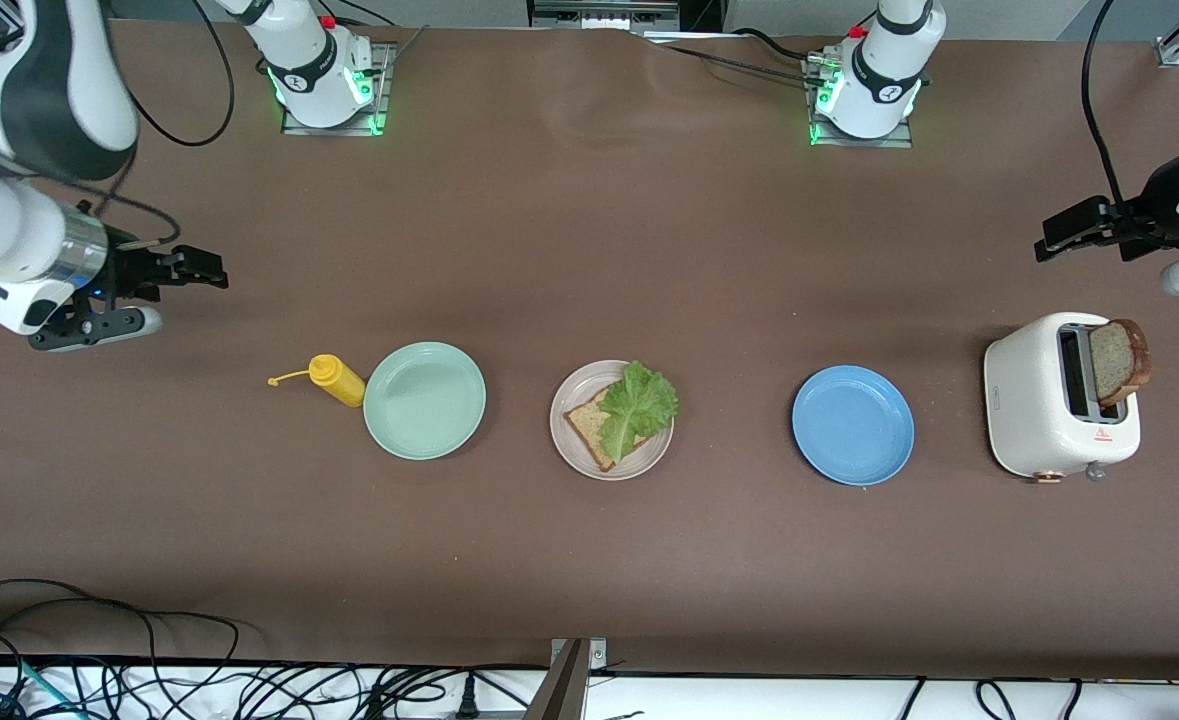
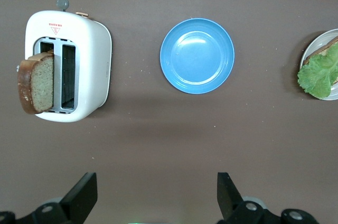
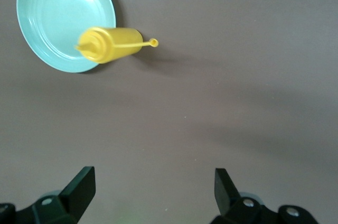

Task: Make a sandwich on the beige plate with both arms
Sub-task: 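Swing the right gripper around to the side of the mustard bottle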

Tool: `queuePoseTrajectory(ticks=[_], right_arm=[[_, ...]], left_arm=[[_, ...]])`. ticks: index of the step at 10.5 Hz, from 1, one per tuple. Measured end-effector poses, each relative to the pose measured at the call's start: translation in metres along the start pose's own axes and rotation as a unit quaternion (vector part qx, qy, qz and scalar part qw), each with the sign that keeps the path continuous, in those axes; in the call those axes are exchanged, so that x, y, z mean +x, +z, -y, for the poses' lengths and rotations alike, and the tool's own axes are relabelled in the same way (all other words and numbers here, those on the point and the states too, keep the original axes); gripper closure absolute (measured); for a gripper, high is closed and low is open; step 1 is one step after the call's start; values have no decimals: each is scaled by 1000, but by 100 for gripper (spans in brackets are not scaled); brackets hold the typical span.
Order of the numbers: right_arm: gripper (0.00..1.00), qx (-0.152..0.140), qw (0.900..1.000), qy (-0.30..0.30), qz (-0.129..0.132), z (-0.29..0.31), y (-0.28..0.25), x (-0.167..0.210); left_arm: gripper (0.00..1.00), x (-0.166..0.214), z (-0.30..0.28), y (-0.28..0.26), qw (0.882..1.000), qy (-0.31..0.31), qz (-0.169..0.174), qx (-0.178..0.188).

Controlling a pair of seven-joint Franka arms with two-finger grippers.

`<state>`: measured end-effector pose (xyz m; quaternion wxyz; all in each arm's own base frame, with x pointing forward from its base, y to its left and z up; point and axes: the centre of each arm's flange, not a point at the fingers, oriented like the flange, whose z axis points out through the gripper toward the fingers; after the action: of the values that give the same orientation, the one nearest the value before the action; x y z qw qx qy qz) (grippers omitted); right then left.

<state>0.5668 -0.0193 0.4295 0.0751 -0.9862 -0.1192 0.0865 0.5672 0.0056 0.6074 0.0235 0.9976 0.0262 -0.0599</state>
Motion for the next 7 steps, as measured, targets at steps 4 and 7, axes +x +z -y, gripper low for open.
queuePoseTrajectory(ticks=[4, 7], right_arm=[[0, 39, 992, -100, -72, -38, 49, -9], [0, 83, 975, -169, -118, -68, 74, -11]], left_arm=[[0, 0, -1, 0, 1000, 1, 0, 0], [0, 0, -1, 0, 1000, 1, 0, 0]])
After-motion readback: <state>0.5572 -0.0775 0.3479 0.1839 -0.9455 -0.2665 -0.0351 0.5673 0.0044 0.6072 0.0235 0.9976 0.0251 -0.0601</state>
